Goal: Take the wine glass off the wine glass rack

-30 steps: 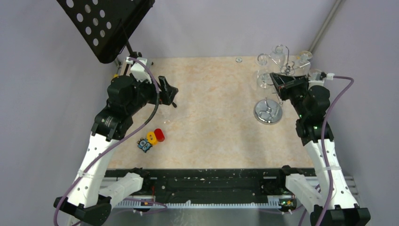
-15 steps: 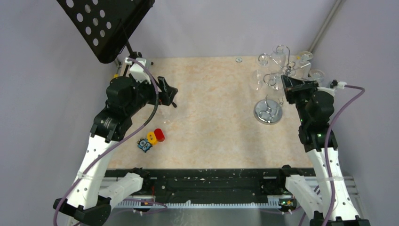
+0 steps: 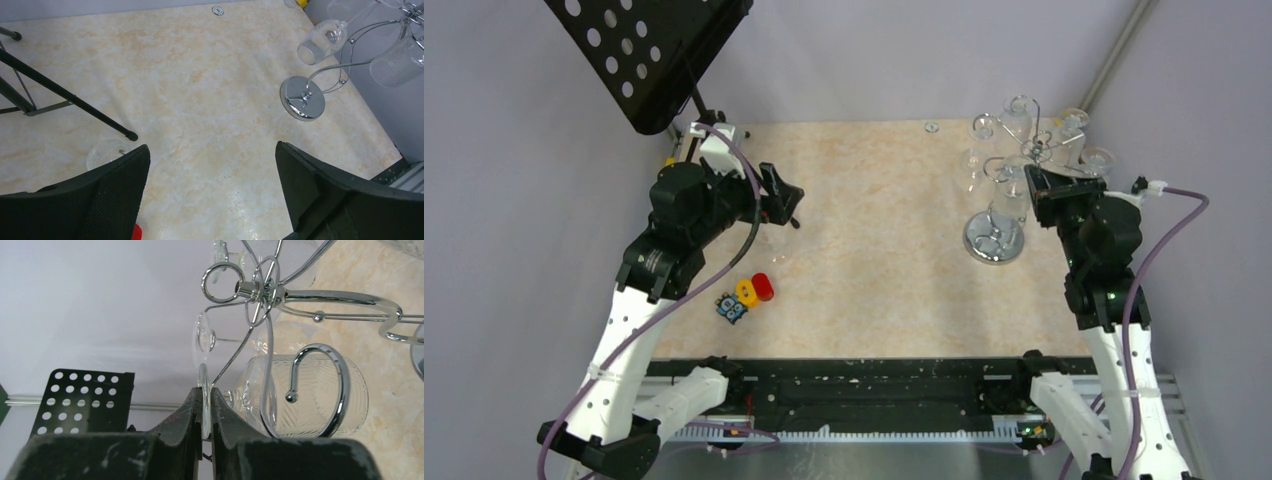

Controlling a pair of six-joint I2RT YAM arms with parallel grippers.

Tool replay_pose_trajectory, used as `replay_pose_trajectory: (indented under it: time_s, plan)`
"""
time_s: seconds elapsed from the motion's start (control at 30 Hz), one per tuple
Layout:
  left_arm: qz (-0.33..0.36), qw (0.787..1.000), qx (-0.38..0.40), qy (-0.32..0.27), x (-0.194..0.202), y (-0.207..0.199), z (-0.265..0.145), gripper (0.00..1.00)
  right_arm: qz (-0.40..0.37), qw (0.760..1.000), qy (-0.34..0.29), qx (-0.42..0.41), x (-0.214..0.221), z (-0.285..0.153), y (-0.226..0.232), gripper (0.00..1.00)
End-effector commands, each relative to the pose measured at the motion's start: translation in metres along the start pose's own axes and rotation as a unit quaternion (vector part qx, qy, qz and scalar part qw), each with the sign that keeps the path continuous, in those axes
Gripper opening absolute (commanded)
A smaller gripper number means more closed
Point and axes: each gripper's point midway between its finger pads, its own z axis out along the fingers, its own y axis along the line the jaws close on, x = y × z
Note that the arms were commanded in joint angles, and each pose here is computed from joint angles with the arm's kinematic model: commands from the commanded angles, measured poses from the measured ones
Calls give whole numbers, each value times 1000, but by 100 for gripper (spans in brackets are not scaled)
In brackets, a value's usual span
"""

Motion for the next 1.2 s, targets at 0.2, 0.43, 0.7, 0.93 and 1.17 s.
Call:
replay_pose_trajectory:
  time_s: [0.2,0.43,0.7,0.93,1.17]
  plan:
    - [-15,999,30,-24,-15,-13,-1,99,33,996,17,-82,-7,-37,59,0]
    - [-38,993,108,-15,-13,-42,-4,96,41,990,83,-110,13,-55,71,0]
    - [-148,953,264,7,-2,-94,-6,98,69,964,174,-191,34,-93,107,0]
    - [-270,875,401,-5,-17,-149,-9,99,82,916,244,-308,44,-123,154,0]
    - [-354,817,456,9,-29,-199,4,99,117,883,278,-360,43,-148,173,0]
